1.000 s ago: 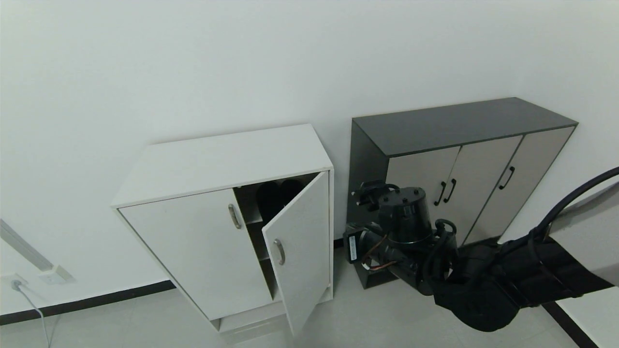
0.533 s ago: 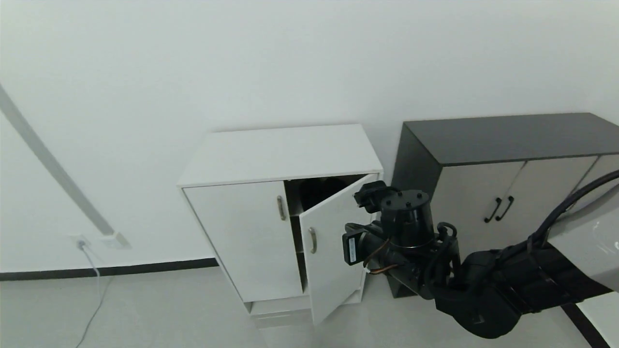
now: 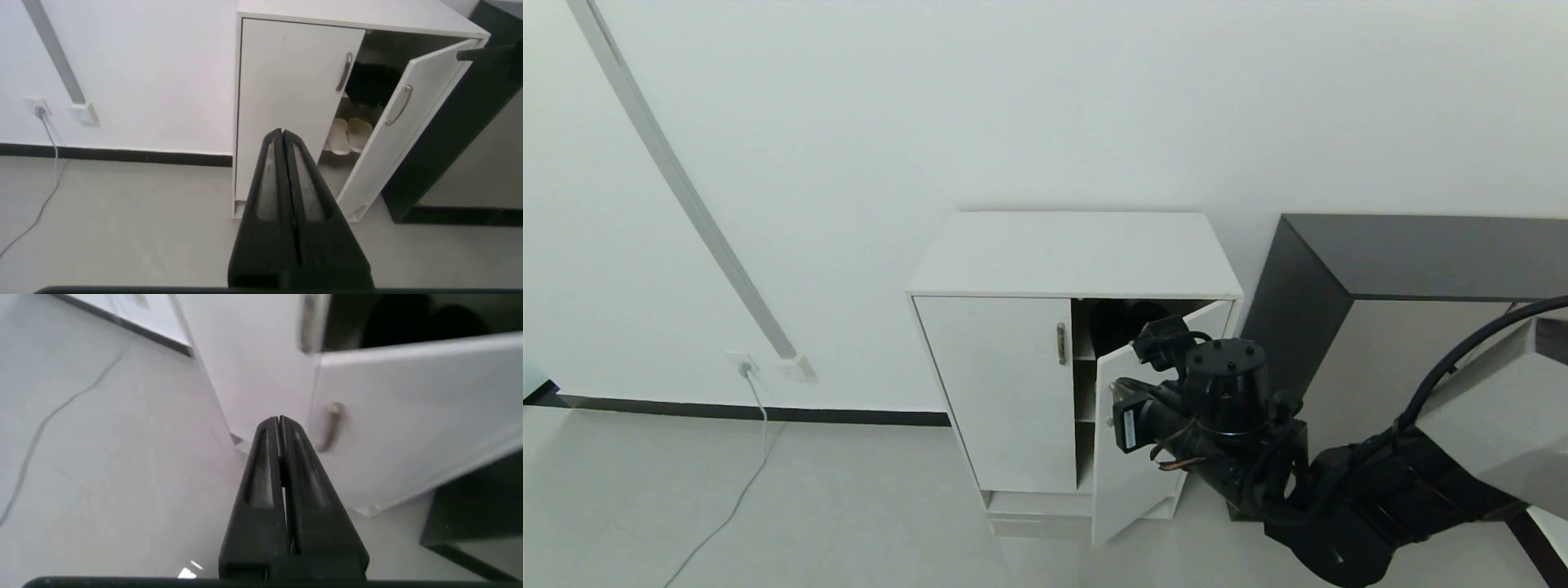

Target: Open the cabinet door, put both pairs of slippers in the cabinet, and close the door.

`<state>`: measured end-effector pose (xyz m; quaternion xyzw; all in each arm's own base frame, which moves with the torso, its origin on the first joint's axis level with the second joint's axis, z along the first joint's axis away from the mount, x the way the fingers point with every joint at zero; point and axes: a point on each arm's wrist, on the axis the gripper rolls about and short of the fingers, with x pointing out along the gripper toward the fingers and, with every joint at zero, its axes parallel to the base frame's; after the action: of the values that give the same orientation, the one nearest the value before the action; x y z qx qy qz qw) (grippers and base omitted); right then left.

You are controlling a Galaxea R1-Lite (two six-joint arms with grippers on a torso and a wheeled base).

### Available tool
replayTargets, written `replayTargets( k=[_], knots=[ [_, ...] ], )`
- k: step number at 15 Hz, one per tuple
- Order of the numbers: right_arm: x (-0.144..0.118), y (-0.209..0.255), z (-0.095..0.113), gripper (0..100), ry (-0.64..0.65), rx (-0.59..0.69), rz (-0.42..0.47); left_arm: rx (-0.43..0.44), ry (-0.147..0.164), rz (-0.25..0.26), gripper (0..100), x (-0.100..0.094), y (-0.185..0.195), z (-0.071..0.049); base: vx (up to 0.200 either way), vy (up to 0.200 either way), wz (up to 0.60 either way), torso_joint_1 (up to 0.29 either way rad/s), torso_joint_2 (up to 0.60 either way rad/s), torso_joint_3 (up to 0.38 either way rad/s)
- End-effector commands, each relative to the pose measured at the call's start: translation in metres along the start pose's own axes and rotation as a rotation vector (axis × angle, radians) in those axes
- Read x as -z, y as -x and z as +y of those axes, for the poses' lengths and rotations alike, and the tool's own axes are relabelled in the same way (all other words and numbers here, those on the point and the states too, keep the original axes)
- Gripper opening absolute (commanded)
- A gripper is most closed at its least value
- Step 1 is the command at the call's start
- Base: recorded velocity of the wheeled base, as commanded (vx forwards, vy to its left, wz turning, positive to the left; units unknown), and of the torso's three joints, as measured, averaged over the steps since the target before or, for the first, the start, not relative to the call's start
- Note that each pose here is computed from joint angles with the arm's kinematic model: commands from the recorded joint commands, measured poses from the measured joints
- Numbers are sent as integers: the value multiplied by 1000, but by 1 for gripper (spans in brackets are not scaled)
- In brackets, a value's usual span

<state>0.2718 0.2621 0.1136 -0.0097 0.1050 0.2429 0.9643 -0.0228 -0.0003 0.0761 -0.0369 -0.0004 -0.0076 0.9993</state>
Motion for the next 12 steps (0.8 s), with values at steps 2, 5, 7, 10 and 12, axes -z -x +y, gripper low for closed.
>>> replayTargets(
  k=[2,5,7,10,12],
  knots=[
    [11,4,-10,0,42,20,30,0,1,1,0,0,0,0,0,0,0,0,0,0],
    [17,13,-13,0,45,17,32,0,0,1,0,0,0,0,0,0,0,0,0,0],
    [20,21,-15,0,41,14,30,0,0,1,0,0,0,0,0,0,0,0,0,0],
    [30,44,-21,0,44,3,38,2,0,3,0,0,0,0,200,0,0,-9,-1,2],
    [42,60,-26,0,46,-2,52,0,0,1,0,0,0,0,100,0,0,-1,-1,4]
  ],
)
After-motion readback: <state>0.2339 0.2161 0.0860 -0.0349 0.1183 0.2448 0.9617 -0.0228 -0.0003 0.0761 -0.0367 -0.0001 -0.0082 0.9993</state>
